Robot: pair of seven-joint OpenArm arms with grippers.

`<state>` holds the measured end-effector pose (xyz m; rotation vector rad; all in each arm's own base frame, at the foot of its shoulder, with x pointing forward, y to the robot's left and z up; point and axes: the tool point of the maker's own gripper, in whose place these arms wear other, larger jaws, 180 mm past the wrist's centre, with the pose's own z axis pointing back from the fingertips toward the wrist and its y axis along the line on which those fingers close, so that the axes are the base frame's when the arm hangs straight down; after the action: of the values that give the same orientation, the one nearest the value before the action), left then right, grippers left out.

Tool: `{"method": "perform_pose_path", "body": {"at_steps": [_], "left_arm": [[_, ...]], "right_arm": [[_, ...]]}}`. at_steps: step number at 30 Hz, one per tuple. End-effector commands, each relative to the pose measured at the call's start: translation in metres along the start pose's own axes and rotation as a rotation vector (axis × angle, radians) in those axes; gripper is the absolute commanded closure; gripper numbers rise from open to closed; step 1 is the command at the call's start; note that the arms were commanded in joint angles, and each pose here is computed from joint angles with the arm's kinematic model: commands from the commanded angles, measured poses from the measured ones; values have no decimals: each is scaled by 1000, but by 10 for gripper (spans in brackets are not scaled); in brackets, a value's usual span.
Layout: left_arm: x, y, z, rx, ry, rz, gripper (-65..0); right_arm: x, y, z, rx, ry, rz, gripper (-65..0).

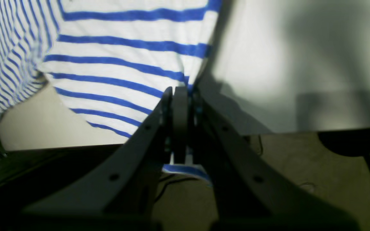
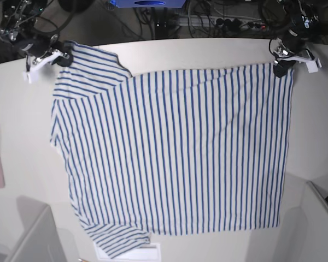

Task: Fold the T-shirt properly
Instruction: 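Lift the shoulder corners with both grippers and pull the shirt taut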

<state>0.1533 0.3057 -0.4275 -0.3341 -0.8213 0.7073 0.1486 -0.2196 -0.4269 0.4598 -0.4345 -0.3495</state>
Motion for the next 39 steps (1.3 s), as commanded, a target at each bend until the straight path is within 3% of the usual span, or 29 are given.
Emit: {"method": "perform_pose_path", "body": {"at_steps": [1,7,13,17,22,27,39], "left_arm": [[10,-2,6,9,-15,-50,0],[21,-10,25,41,-22,-198,0],[34,-26,36,27,-51,-264,0],[44,-27,35,63,-80,-239,0],[63,-38,24,42,-117,-241,0],[63,-49,13,25,-39,-244,0],[62,-54,24,53,-30,-250,0]], "right_arm": [[13,8,9,30,-52,26,0],[22,38,29,151,-122,-6,0],[31,65,41,245,-144,-55,0],[44,72,42,271,-169,-82,0],[59,80,42,292,-203,-62,0],[83,93,42,327,-251,-30,0],[101,102,46,351,-281,12,0]]}}
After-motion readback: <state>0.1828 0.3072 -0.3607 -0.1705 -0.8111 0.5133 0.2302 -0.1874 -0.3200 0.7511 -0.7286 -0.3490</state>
